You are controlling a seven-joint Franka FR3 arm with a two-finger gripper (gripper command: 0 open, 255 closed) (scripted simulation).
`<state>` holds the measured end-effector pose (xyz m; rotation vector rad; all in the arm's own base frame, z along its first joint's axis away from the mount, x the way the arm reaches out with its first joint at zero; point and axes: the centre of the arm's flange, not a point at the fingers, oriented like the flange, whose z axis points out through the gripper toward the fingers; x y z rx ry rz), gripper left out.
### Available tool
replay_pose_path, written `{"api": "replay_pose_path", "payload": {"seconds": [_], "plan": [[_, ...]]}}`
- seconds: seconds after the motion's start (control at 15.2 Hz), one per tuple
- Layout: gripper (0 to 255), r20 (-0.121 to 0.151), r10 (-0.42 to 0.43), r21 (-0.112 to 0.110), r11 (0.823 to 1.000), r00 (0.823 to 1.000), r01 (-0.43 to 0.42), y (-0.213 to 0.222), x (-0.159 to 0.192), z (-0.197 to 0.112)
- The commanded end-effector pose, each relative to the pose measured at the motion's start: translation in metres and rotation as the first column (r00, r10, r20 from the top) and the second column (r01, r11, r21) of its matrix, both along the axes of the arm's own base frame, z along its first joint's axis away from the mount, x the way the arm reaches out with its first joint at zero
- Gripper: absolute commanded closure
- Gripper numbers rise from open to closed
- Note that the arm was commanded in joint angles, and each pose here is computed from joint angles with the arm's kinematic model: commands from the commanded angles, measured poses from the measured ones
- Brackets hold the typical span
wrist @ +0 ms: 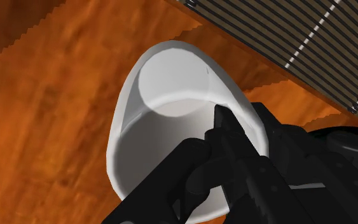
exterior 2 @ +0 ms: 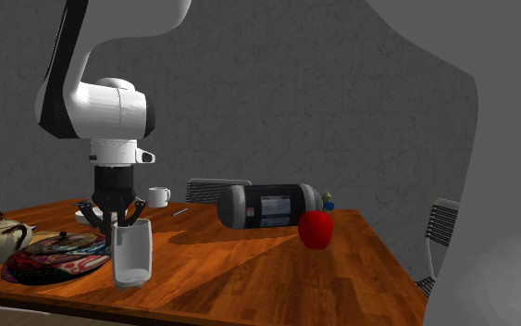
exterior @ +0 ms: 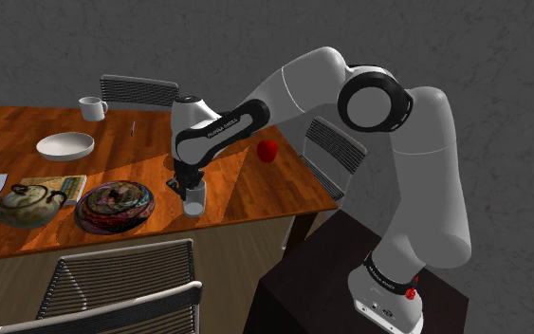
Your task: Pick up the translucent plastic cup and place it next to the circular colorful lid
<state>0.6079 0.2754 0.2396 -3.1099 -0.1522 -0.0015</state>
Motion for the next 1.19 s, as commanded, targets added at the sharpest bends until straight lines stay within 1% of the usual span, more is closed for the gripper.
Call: {"api": "replay_pose_path", "payload": {"seconds": [0.0, 0.07, 0.4, 0.66, 1.12], "plan": [[255, 0.001, 0.000, 0.000, 1.000, 1.000, 0.000, 0.000, 0.000, 0.000], [0, 0.001, 0.000, 0.000, 1.000, 1.000, 0.000, 0.000, 0.000, 0.000], [0, 0.001, 0.000, 0.000, 1.000, 1.000, 0.000, 0.000, 0.000, 0.000], [0, 0.001, 0.000, 0.000, 1.000, 1.000, 0.000, -0.001, 0.000, 0.050], [0, 0.001, 0.000, 0.000, 1.000, 1.000, 0.000, -0.001, 0.000, 0.050]]}}
